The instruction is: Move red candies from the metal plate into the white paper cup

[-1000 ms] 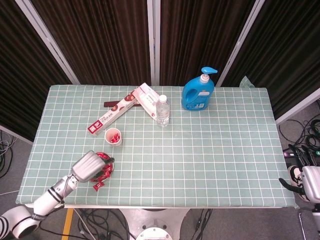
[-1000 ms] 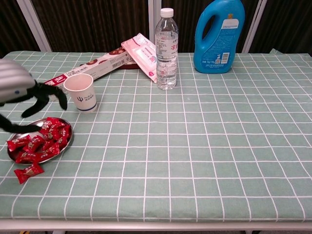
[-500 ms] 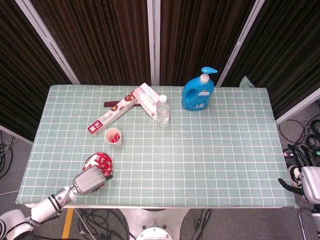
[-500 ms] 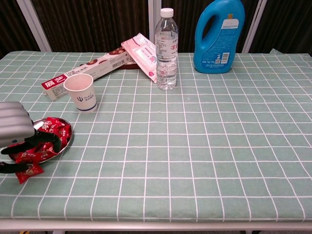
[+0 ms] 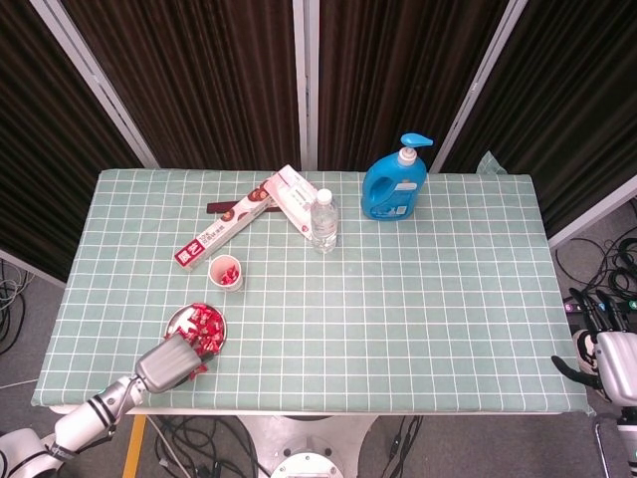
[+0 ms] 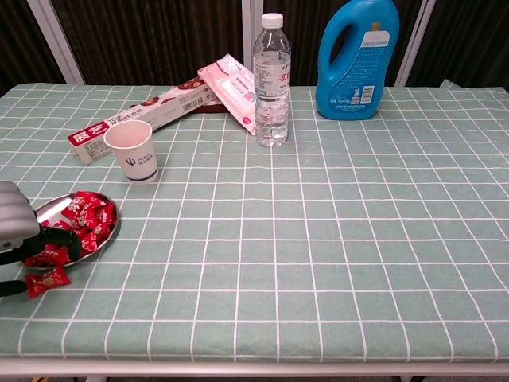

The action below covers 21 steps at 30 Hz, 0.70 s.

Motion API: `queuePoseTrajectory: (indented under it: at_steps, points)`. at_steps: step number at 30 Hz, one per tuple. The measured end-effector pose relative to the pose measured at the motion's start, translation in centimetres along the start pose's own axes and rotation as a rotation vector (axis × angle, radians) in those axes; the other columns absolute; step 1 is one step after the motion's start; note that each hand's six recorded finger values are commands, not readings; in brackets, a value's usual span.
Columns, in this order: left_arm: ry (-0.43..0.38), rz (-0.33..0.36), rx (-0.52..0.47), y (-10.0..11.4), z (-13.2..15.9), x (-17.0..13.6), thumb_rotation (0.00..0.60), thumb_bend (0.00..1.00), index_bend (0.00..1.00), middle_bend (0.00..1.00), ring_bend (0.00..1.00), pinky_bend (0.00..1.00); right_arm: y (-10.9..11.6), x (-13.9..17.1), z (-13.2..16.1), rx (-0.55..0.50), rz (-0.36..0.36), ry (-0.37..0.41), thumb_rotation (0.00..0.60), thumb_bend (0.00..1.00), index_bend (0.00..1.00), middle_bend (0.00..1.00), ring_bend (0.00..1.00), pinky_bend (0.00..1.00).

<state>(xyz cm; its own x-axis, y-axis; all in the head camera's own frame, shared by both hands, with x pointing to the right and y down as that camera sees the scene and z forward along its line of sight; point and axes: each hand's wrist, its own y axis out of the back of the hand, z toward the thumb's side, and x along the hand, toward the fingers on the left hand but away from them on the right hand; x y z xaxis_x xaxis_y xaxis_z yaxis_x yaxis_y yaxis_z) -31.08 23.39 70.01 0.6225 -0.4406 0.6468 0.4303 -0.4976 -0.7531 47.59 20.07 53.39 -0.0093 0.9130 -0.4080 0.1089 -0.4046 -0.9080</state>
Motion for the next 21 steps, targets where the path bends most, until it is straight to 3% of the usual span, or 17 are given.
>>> queuePoseTrajectory:
  at_steps: [15, 21]
  points:
    - [0.012, -0.025, -0.003, -1.2, 0.1, 0.0, 0.600, 0.29, 0.47, 0.93, 0.98, 1.00, 0.0, 0.0, 0.0, 0.000, 0.001, 0.000, 0.600, 0.09, 0.02, 0.13, 0.04, 0.35]
    - [0.006, 0.006, 0.010, -0.6, 0.4, -0.2, 0.600, 0.29, 0.47, 0.93, 0.98, 1.00, 0.0, 0.0, 0.0, 0.002, 0.003, -0.003, 0.600, 0.09, 0.02, 0.13, 0.04, 0.35]
